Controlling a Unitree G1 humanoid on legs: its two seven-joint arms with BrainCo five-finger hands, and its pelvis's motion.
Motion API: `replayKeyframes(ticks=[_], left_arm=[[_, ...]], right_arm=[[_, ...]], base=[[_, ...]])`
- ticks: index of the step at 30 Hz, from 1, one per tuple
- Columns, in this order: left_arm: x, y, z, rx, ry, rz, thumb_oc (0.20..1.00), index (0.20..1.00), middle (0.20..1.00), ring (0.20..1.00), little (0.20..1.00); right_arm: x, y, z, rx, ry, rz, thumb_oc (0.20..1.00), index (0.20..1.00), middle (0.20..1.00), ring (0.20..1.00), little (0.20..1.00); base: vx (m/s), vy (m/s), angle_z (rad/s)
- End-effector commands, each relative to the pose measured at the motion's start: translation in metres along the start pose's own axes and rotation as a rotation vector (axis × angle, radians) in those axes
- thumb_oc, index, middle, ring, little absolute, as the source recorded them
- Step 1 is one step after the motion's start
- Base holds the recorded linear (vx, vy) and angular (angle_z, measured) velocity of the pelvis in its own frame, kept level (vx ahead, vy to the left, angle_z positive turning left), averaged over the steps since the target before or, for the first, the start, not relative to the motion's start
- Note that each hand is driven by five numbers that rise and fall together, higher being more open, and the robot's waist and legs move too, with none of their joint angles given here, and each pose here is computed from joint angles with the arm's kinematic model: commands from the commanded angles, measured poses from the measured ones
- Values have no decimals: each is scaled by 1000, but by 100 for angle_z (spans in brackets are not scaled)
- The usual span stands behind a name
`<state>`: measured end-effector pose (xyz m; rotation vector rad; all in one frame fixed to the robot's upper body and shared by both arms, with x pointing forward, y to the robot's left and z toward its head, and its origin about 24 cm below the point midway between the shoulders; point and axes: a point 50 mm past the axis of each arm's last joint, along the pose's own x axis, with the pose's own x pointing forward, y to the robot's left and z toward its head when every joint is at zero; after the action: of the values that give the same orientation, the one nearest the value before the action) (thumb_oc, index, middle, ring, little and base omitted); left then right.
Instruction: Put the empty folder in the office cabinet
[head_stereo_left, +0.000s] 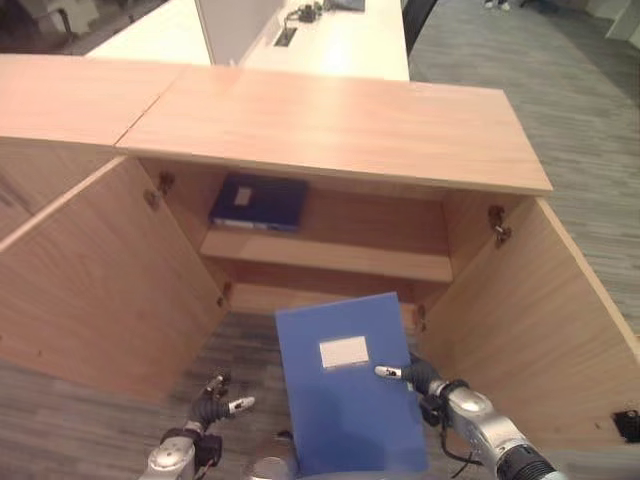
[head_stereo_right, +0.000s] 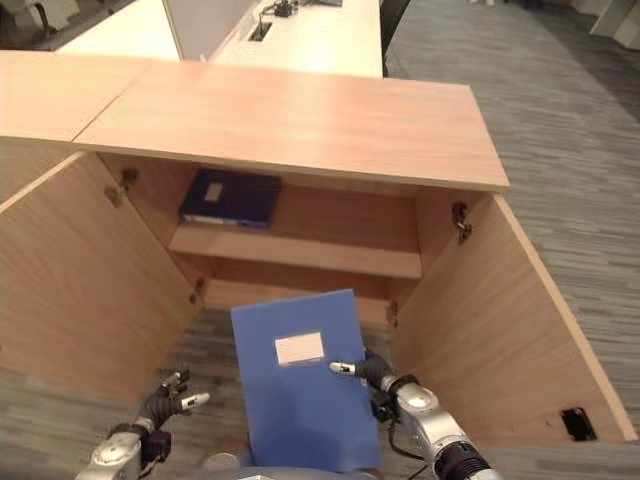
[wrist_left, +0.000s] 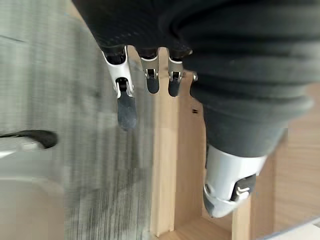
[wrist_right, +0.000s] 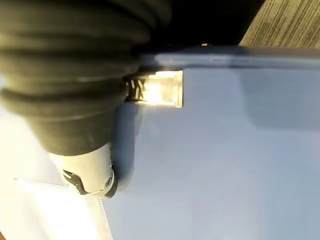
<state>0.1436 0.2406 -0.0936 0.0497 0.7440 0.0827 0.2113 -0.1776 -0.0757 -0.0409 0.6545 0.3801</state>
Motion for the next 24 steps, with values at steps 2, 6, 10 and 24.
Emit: replayKeyframes(ticks=[2, 6, 10, 24], left_arm=[[-5, 4, 6, -88, -62, 43, 1000, 1000, 1000, 1000, 1000], [-3, 2, 0, -121, -34, 64, 1000, 1000, 1000, 1000, 1000], [-5, -6, -10, -169, 2, 51, 1000, 1000, 1000, 1000, 1000], [-16, -7, -111, 9, 537, 137, 1000, 1000, 1000, 1000, 1000]], right_arm=[[0, 8, 24, 1, -114, 44, 200, 200, 200, 200, 200], [0, 4, 26, -24, -121, 6, 200, 200, 200, 200, 200], [1, 5, 16, -27, -81, -11, 200, 200, 200, 200, 200], [13, 27, -1, -58, 5, 16, 200, 200, 200, 200, 200]], base=[[182, 89, -38], [251, 121, -32], [266, 136, -40], [227, 269, -24]])
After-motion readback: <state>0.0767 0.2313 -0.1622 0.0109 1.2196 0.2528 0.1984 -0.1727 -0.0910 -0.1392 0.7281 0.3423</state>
